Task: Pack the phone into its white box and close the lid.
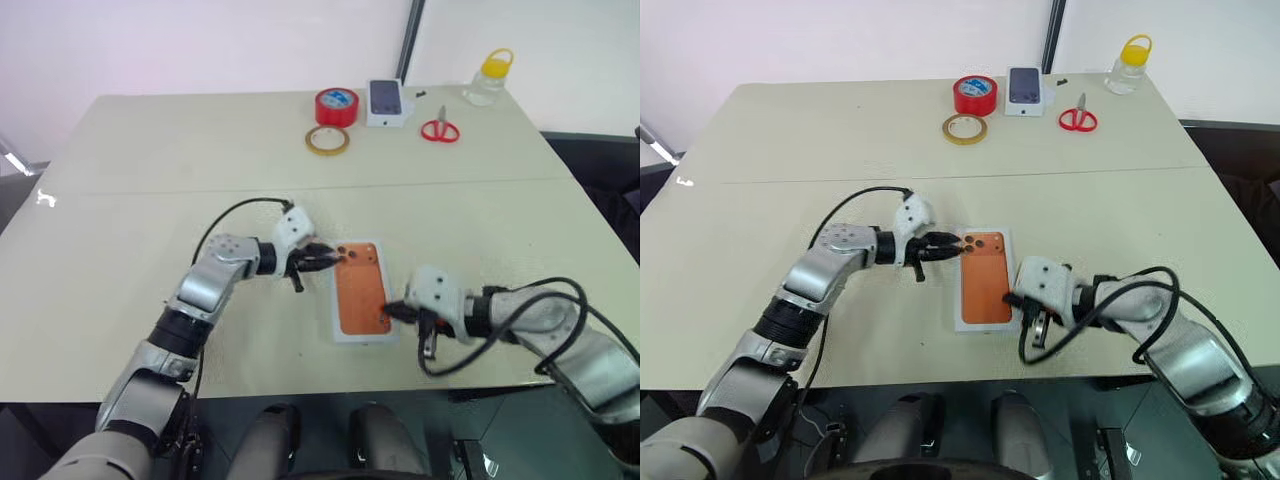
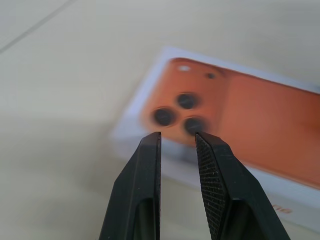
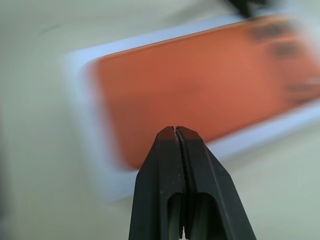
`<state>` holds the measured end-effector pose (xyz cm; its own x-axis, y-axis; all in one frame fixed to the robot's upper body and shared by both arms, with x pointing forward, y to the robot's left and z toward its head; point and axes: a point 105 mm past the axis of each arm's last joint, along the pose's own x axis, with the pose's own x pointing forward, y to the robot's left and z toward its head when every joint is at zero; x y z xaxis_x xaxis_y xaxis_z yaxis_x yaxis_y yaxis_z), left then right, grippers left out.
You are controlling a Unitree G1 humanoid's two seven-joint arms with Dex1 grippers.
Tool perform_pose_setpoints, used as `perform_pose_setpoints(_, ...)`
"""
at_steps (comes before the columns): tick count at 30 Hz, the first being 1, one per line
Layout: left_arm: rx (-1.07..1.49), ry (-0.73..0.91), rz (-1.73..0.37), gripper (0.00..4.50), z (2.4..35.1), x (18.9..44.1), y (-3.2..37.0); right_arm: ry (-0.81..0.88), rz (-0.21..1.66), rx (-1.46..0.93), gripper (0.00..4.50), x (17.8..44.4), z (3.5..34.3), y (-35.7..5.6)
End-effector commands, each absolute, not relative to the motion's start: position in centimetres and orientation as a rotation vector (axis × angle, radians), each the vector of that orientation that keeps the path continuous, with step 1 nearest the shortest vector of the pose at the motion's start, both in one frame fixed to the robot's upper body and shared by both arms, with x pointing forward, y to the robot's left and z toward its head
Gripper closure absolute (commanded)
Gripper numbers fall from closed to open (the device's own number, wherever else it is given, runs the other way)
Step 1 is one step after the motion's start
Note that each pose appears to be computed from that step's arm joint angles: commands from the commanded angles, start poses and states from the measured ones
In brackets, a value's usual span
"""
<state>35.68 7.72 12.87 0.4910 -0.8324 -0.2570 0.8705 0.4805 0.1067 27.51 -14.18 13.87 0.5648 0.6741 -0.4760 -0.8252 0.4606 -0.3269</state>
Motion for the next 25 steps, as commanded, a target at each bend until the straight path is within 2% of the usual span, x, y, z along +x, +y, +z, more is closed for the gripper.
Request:
perform_pose_setpoints(1,0.184,0.042,-0.89,3.38,17.1,36.3,11.5,0.181,0.757,-0.52,4.45,30.5,16.8,-16.5)
perform_pose_setpoints(5,0.206,0.033,-0.746,3.38,17.6,35.7,15.6,0.146,0.635,-0.46,4.45,33.0,17.5,-19.1)
perform_pose_setpoints(12,0.213,0.089,-0.522,3.38,15.8,33.9,21.5,0.105,0.596,-0.359,4.45,35.3,18.2,-20.6)
perform_pose_setpoints(19,0.189,0.097,-0.467,3.38,14.4,32.4,22.2,0.113,0.618,-0.326,4.45,35.8,17.5,-21.1)
perform_pose_setpoints(25,0.177,0.095,-0.446,3.38,14.3,32.2,22.0,0.125,0.658,-0.328,4.45,35.8,17.2,-20.3)
